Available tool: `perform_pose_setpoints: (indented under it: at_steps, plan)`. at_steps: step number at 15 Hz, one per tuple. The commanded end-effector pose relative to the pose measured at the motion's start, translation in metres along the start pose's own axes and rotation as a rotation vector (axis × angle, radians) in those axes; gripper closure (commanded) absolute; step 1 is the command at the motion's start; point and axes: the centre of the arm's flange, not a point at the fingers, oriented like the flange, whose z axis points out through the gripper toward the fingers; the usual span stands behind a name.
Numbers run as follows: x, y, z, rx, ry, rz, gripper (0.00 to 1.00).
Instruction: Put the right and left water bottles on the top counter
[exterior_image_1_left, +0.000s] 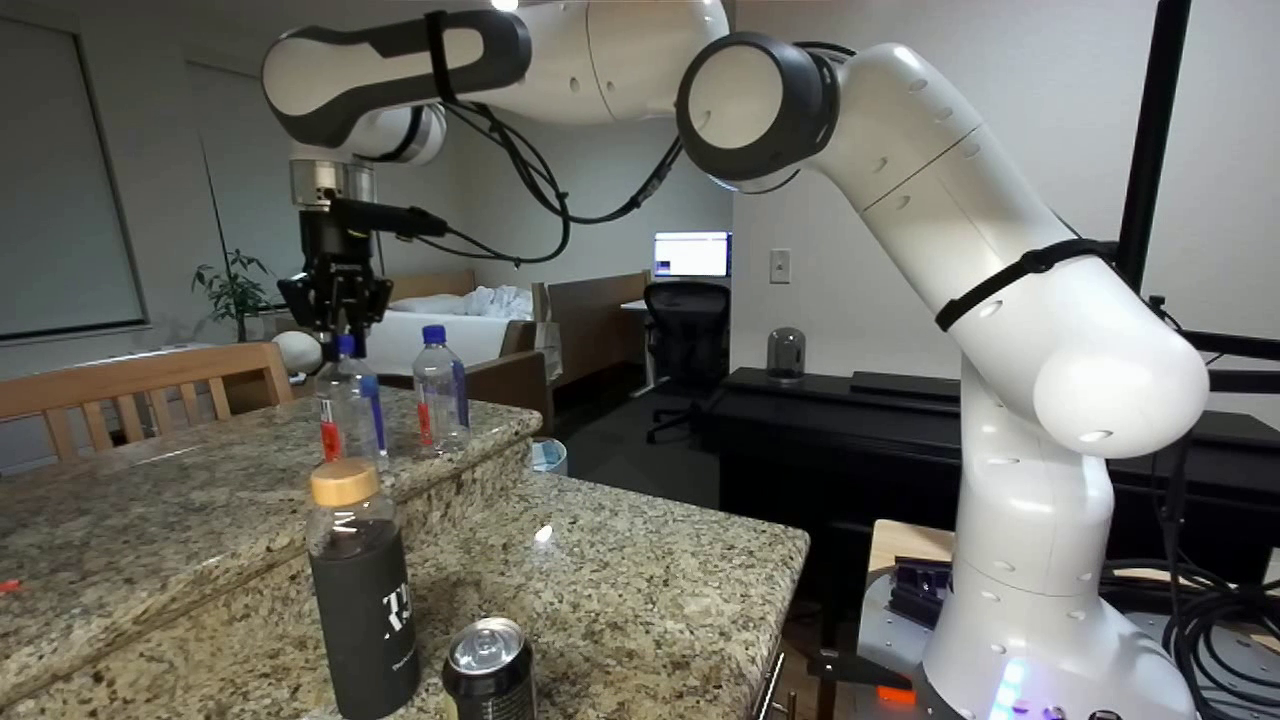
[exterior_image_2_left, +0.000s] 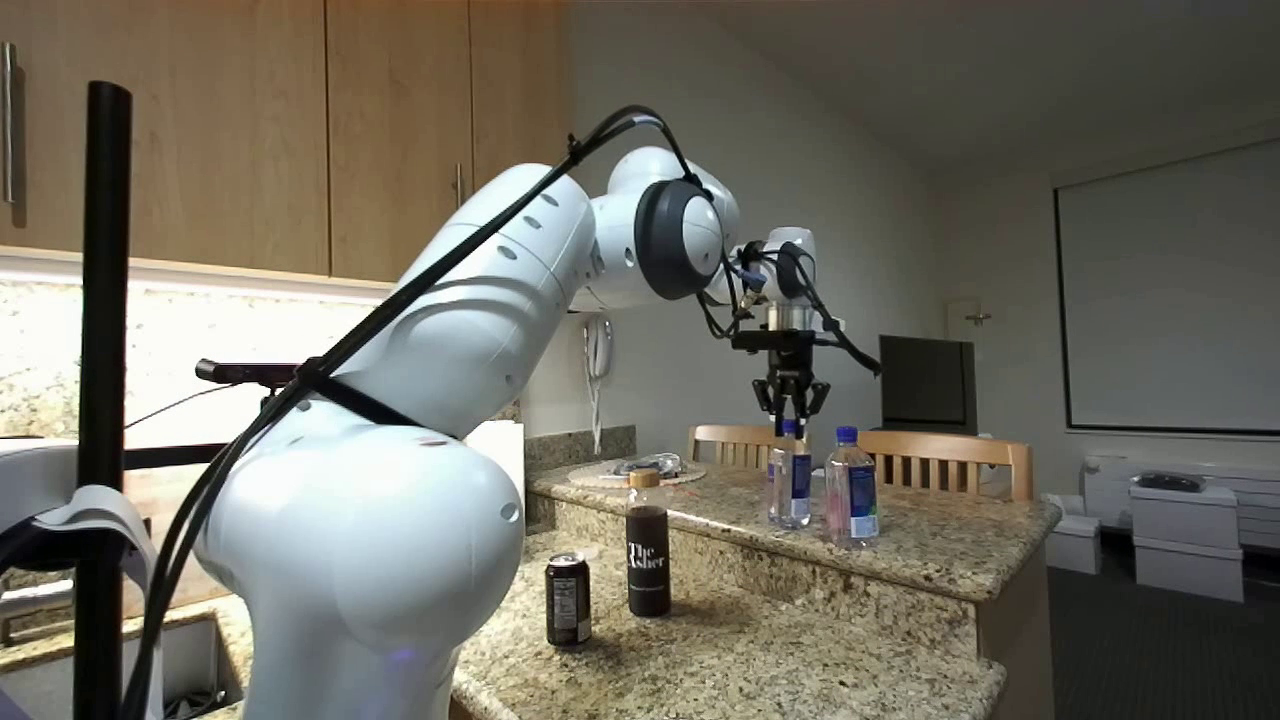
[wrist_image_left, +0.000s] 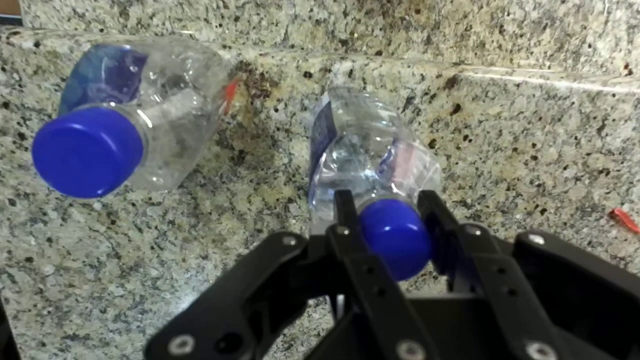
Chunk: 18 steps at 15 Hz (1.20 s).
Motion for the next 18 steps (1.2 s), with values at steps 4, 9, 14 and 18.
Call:
perform_pose_setpoints:
  at_steps: [4,9,14,18]
  plan:
    - [0.003,-0.001,-0.019,-0.026,0.031,0.041,0.33]
    - [0.002,0.003,-0.031,-0.030,0.054,0.062,0.02]
    - [-0.009,0.015,-0.056,-0.032,0.057,0.087,0.00]
    - [-0.038,0.036,-0.084,-0.055,-0.004,0.101,0.00]
